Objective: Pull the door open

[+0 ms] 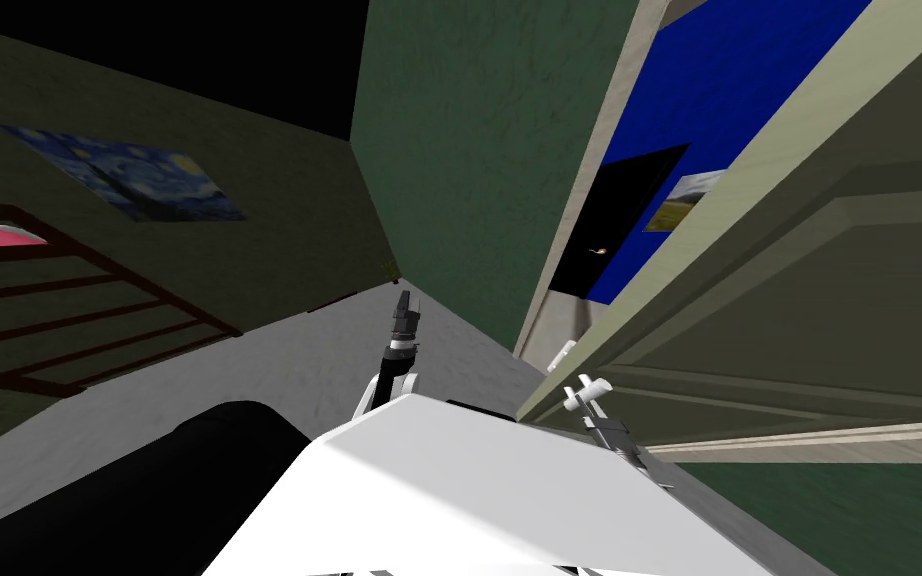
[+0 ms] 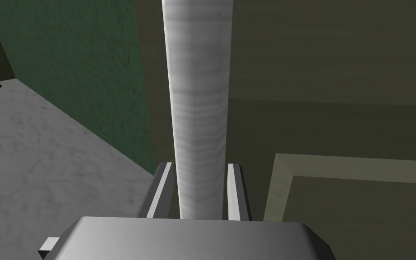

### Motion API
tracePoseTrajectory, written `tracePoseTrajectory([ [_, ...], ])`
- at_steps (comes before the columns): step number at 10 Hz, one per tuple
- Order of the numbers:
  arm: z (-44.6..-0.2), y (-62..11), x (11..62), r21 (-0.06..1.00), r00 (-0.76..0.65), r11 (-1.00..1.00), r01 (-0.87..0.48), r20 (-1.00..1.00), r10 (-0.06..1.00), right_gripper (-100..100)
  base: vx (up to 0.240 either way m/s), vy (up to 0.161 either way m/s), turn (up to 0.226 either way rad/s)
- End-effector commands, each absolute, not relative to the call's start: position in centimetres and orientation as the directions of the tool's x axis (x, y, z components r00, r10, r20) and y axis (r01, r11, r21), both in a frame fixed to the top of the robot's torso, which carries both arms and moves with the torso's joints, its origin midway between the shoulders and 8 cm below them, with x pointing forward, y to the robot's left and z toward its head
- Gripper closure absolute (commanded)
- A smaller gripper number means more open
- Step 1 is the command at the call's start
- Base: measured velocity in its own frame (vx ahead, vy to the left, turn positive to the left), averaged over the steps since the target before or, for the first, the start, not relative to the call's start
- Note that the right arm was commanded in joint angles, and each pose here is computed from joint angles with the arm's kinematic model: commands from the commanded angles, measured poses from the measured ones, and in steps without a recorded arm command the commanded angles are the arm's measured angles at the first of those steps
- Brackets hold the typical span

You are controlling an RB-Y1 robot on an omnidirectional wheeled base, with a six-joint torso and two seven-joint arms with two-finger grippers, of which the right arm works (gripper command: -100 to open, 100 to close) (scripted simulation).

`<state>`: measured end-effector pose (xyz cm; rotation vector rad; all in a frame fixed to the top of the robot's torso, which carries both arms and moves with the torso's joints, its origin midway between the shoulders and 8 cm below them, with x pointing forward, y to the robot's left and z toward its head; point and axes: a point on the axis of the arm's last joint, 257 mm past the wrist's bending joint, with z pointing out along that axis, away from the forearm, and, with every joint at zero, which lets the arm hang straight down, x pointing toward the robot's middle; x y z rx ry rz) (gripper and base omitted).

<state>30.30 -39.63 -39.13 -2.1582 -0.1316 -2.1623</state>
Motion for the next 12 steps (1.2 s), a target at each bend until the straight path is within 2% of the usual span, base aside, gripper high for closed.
tracePoseTrajectory([
  [1,-39.27,-39.67,29.75,0.0,0.002,-0.991,0.132,1.0,0.0,100,-0.273,-0.066,0.209],
  [4,-39.18,-39.8,29.35,0.0,0.0,-0.989,0.148,1.0,0.0,100,-0.24,-0.1,0.157],
  [7,-39.38,-39.69,29.17,-0.001,0.006,-0.988,0.157,1.0,0.0,100,-0.152,-0.045,0.112],
  [12,-39.26,-39.84,29.05,0.0,0.003,-0.985,0.173,1.0,0.0,100,-0.22,-0.075,0.154],
])
